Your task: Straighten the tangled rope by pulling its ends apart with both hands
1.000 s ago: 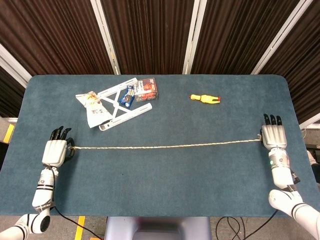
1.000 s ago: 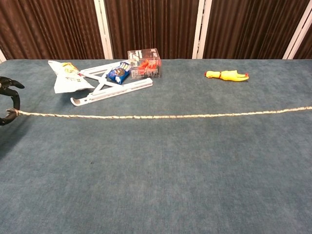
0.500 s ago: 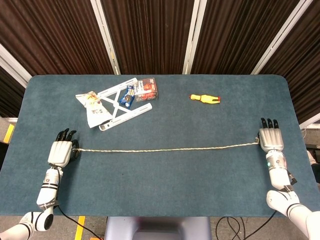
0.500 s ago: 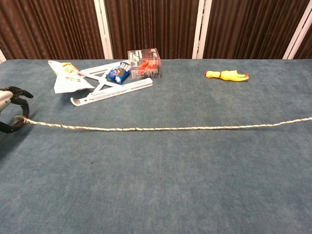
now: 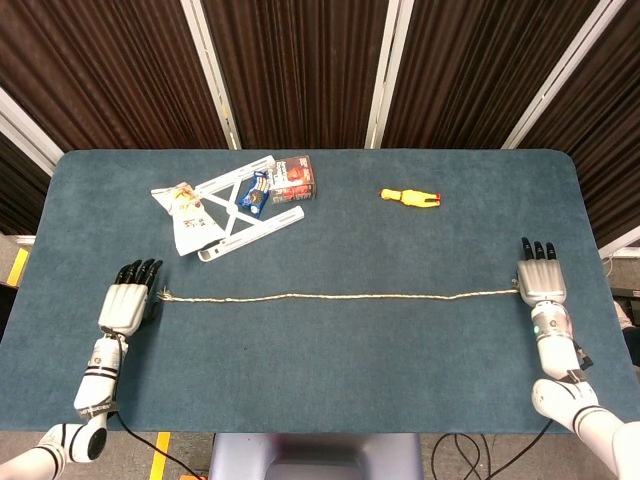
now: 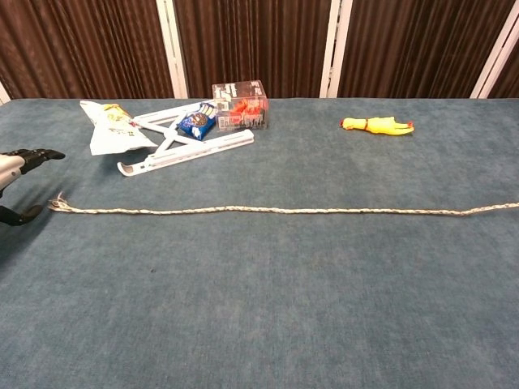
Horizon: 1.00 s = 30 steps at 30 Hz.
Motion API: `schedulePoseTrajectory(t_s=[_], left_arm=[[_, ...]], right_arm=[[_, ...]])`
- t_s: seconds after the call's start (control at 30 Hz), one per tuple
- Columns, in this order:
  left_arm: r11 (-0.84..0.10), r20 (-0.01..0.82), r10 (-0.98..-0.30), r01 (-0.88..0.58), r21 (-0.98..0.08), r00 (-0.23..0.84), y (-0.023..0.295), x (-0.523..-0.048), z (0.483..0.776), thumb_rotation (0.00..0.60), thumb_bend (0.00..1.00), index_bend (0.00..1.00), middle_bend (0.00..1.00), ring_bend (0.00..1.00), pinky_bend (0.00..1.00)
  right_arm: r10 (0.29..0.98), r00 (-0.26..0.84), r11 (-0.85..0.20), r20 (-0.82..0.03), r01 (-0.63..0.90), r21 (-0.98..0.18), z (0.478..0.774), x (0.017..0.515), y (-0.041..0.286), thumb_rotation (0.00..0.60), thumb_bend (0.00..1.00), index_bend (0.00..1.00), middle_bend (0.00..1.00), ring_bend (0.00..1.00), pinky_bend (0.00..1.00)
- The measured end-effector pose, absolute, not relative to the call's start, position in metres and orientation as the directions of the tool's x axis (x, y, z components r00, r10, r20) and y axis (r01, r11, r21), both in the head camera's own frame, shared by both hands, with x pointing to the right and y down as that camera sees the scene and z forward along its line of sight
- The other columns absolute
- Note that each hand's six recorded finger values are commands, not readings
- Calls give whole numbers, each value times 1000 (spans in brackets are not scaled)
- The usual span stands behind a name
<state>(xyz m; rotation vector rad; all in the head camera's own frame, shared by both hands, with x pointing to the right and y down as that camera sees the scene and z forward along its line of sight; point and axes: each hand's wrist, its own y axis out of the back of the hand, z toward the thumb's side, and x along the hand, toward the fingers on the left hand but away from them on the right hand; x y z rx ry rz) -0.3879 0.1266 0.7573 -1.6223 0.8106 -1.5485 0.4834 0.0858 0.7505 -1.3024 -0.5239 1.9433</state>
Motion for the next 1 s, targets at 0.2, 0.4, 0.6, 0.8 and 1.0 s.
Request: schedulePoseTrajectory(t_s=[0.2,0.4,0.6,0.8,1.0], left_arm=[[-535,535,-842,20,-845,72,129,-392,747,597,414,0,0,0,110],[-546,544,-835,5,-838,80,132,-392,741,547,400,0,0,0,110],[-557,548,-828,-64,-828,118,135,-389,721,514,383,0,0,0,100],[-494,481,-867,-96,-864,129,135,-409,669,495,381,0,0,0,88],[-436,425,-898,-107,-893,118,162,-431,626,518,377,0,0,0,91]], right_arm=[[752,-234,-655,-616,-360,-664,744,485,86,600,207,0,0,0,0],[754,-233,-653,-614,-363,-665,739,483,87,600,158,0,0,0,0],[782,-211,-621,-587,-355,-699,723,480,86,600,158,0,0,0,0],[837,-143,-545,-529,-316,-777,687,469,95,600,157,0,0,0,0],[916,-31,-388,-399,-313,-867,634,458,124,600,157,0,0,0,0]])
